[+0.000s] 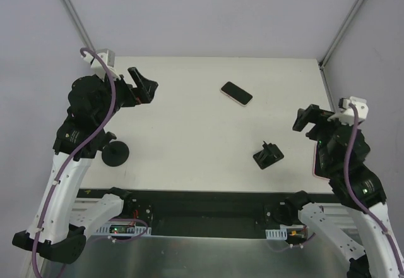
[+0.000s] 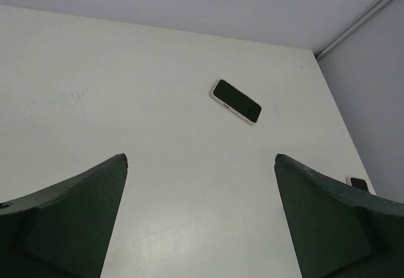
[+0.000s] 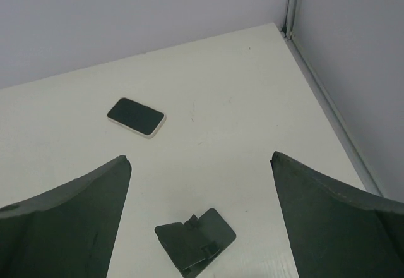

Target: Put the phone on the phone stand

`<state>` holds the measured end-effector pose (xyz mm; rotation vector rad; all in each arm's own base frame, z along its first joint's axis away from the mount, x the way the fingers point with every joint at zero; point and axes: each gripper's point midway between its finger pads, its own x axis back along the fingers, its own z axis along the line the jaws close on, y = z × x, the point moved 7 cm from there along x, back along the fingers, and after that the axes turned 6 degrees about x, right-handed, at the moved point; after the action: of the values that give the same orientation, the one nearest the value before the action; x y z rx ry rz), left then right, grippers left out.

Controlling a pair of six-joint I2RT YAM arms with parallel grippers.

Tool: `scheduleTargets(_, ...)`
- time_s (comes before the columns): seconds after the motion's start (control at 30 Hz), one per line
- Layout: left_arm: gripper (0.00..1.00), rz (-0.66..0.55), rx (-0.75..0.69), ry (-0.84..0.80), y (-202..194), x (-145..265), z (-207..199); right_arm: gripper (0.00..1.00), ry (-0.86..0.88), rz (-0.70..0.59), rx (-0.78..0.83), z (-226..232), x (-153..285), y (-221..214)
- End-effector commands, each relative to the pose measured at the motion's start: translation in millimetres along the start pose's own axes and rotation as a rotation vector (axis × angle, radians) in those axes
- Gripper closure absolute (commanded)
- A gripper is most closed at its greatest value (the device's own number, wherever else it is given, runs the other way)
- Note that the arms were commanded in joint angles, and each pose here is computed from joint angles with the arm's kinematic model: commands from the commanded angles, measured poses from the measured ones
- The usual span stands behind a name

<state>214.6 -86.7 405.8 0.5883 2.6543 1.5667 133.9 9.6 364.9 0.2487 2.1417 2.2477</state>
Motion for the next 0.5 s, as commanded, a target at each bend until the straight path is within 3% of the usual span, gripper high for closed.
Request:
scheduleTargets(0.0,0.01,0.121,0.053,-0.052,-27,-10,2,0.04,0.088,0.138,-0.016,42,-43,-26)
scheduleTargets(0.13,0.01,0.301,0.147,-0.035,-80,-21,21,0.04,0.398,0.274,-0.096,95,-55,-48)
scheduleTargets(0.27,0.01,0.391,0.224,-0.003,-116,-24,36,0.04,0.642,0.381,-0.284,139,-58,-59)
scheduleTargets(0.33,0.01,0.395,0.256,0.020,-128,-21,43,0.04,0.749,0.446,-0.308,152,-56,-66)
scheduleTargets(0.43,0.01,0.293,0.381,0.059,-128,-9,58,0.04,0.777,0.534,-0.323,159,-55,-80)
scheduleTargets(0.47,0.01,0.204,0.436,0.059,-116,0,64,0.04,0.783,0.559,-0.320,160,-52,-88)
